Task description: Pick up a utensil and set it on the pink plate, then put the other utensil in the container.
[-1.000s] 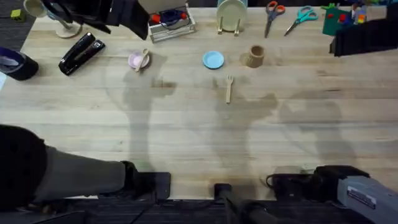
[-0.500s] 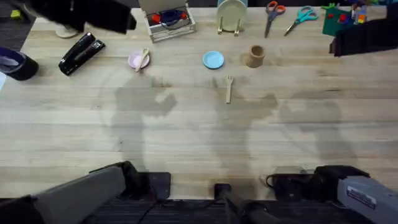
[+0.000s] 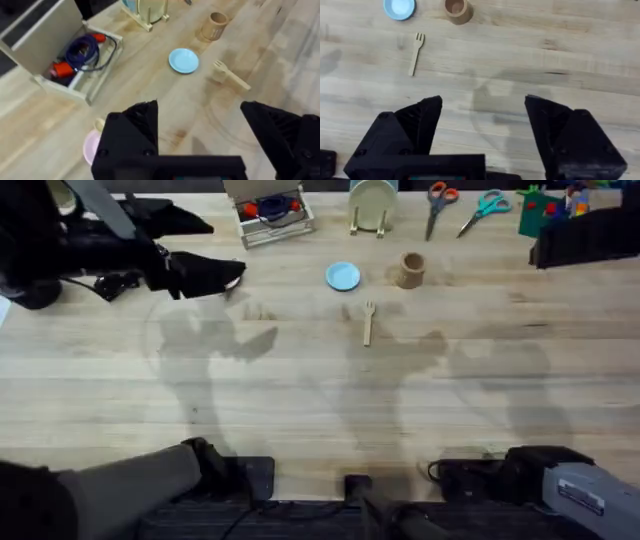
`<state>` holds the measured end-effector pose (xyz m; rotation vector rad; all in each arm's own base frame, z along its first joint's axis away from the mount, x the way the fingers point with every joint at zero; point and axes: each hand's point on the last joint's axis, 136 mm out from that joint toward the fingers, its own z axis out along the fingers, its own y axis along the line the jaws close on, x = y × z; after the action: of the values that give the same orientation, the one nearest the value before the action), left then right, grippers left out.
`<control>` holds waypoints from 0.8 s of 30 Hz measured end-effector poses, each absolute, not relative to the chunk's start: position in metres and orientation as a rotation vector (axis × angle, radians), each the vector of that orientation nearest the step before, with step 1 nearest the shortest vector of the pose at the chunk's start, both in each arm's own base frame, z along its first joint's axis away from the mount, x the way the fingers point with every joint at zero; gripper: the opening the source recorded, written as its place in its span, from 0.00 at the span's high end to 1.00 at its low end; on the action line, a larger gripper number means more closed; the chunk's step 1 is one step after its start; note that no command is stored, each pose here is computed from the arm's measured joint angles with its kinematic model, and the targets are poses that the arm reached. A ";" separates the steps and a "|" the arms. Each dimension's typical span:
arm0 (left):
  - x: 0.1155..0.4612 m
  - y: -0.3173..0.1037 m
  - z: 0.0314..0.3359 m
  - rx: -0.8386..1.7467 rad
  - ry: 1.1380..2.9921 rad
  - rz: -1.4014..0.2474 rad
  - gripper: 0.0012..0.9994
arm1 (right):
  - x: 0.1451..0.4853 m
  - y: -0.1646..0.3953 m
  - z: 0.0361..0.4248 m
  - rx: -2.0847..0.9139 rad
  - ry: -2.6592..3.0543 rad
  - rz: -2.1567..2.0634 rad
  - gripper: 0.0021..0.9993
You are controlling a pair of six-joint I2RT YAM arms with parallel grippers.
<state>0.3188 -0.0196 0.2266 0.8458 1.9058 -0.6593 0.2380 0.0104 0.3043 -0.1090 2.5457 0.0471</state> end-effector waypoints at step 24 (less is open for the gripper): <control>0.346 -0.043 0.192 0.969 1.810 -0.732 0.01 | 0.285 0.056 0.234 0.278 2.751 0.221 0.00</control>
<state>0.3463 -0.0428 0.1920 0.9694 1.8096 -0.7319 0.2847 0.0561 0.2342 0.2778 2.7510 0.2214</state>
